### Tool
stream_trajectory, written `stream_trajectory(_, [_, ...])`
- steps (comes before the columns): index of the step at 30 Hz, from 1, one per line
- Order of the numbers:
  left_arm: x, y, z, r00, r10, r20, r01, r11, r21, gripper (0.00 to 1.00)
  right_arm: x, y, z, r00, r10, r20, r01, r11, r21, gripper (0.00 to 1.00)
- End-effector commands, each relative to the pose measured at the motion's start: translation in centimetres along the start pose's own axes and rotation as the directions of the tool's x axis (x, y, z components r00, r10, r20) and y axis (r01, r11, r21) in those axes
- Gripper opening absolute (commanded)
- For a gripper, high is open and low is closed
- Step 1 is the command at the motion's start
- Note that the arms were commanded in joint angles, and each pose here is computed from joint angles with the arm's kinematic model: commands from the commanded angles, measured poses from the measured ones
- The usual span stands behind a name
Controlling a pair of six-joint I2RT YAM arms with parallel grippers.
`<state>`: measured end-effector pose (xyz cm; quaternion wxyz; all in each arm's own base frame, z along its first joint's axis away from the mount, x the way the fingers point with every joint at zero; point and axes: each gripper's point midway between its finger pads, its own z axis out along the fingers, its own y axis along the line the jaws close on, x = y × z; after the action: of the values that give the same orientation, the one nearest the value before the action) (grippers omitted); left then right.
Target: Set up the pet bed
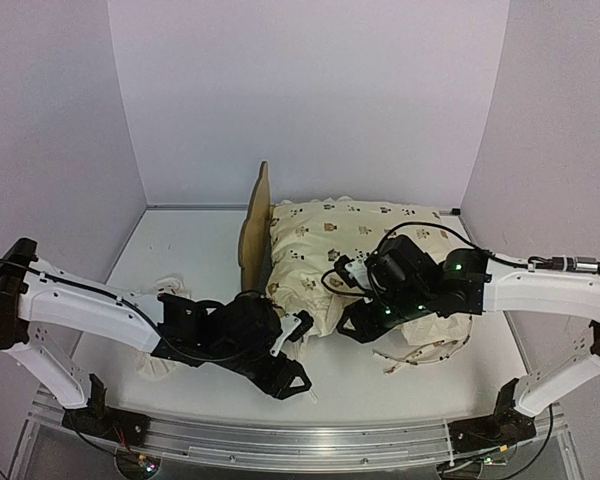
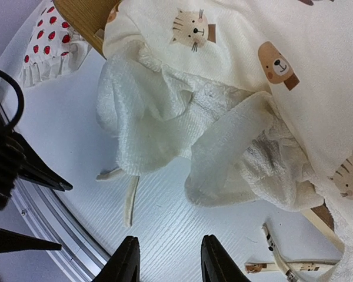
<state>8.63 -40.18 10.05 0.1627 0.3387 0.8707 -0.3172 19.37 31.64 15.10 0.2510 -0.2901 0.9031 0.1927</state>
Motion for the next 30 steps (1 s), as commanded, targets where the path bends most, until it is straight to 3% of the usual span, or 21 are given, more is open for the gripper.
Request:
stream_trajectory(1, [1.6, 2.7, -0.8, 0.996, 0.093, -0.013, -0.094, 0.990, -0.104, 0.60, -0.4, -0.1, -1.4, 0.998, 0.030, 0.055, -0.029, 1.000, -0.011, 0.38])
stream_trajectory(15, [3.3, 5.3, 5.0, 0.975, 0.179, -0.133, -0.203, 0.957, -0.205, 0.46, -0.2, -0.3, -1.6, 0.998, 0.027, 0.063, -0.027, 1.000, -0.008, 0.38])
stream_trajectory(19, [3.9, 6.1, 5.9, 0.970, 0.184, -0.159, -0.217, 0.950, -0.226, 0.31, 0.0, -0.5, -1.8, 0.997, 0.030, 0.067, -0.030, 1.000, -0.003, 0.38])
stream_trajectory(23, [4.7, 6.9, 5.8, 0.969, 0.174, -0.176, -0.215, 0.944, -0.251, 0.03, 0.0, -0.6, -1.9, 0.997, 0.034, 0.070, -0.034, 0.999, -0.002, 0.38])
stream_trajectory(30, [7.4, 6.8, 4.0, 0.961, 0.151, -0.231, -0.208, 0.947, -0.246, 0.00, -0.4, -0.7, -2.0, 0.994, 0.056, 0.092, -0.057, 0.998, 0.005, 0.36])
